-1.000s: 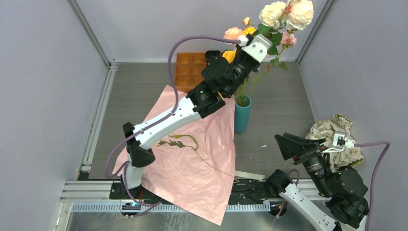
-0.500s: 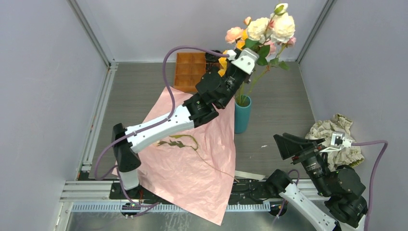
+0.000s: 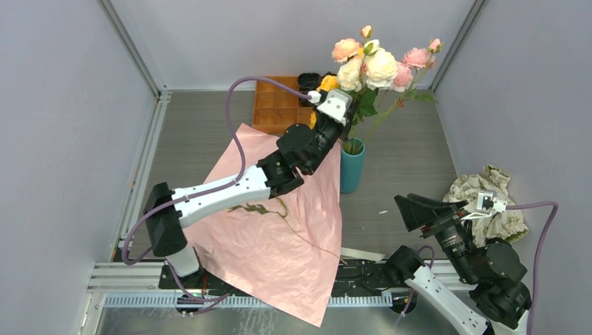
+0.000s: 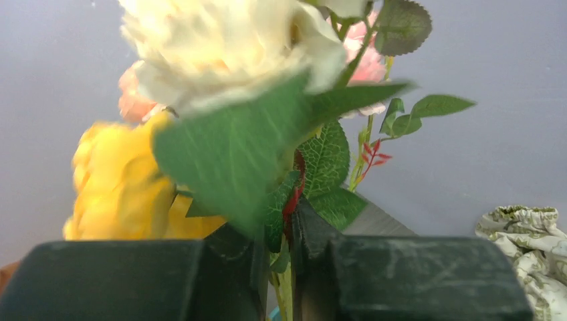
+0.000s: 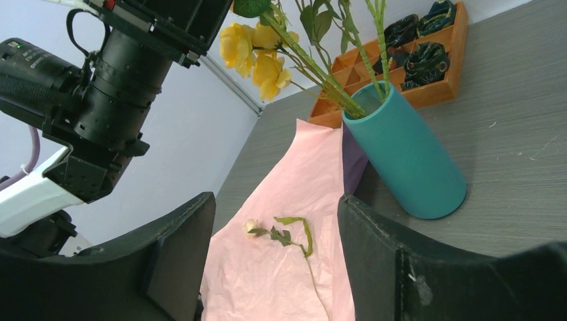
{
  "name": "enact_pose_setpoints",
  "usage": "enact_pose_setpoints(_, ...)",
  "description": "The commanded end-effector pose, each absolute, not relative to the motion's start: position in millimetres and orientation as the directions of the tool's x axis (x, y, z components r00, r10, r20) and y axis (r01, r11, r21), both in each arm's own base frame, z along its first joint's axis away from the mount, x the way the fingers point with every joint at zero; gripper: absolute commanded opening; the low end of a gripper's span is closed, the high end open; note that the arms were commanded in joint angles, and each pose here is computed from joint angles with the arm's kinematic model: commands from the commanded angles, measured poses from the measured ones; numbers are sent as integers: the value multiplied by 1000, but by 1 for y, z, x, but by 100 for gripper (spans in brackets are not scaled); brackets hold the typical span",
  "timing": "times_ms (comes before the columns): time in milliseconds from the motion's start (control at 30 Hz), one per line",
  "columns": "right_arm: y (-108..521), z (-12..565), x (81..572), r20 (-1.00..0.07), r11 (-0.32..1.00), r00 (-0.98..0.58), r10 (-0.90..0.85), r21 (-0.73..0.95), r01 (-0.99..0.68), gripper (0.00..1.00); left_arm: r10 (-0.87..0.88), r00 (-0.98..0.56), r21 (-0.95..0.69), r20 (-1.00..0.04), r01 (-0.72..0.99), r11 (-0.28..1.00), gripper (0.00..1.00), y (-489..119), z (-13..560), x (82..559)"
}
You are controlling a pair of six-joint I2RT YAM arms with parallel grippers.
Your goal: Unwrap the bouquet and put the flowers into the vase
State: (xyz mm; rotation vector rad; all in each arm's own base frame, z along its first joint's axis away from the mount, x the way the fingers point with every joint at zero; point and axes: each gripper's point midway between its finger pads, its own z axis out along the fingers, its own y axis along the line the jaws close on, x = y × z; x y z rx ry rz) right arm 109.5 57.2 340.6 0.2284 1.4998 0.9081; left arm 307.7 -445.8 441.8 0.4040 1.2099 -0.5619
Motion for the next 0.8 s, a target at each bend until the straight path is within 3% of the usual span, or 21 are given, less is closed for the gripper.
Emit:
enact_pose_setpoints(0,61,349,109,-731,632,-170,661,665,-397,73,-362,229,-156,-904,610,777,21,-419,472,296)
enact_pose_setpoints(167,65,345,111,-726,626,-182,663,671,-397,79,-351,169,-176,-921,623,762,59,-418,452,291)
enact_pose_setpoints(267,68,343,113,-724,623,-190,663,674,-396,80,-344,143,-183,-928,628,756,74,-416,444,287)
enact_pose_setpoints(467,70,343,113,-719,615,-197,666,679,-400,80,-359,102,-220,-928,626,748,78,-403,439,277)
enact_pose_setpoints(767,74,343,114,-711,600,-207,673,687,-409,81,-285,-10,-219,-959,664,715,76,-400,399,234)
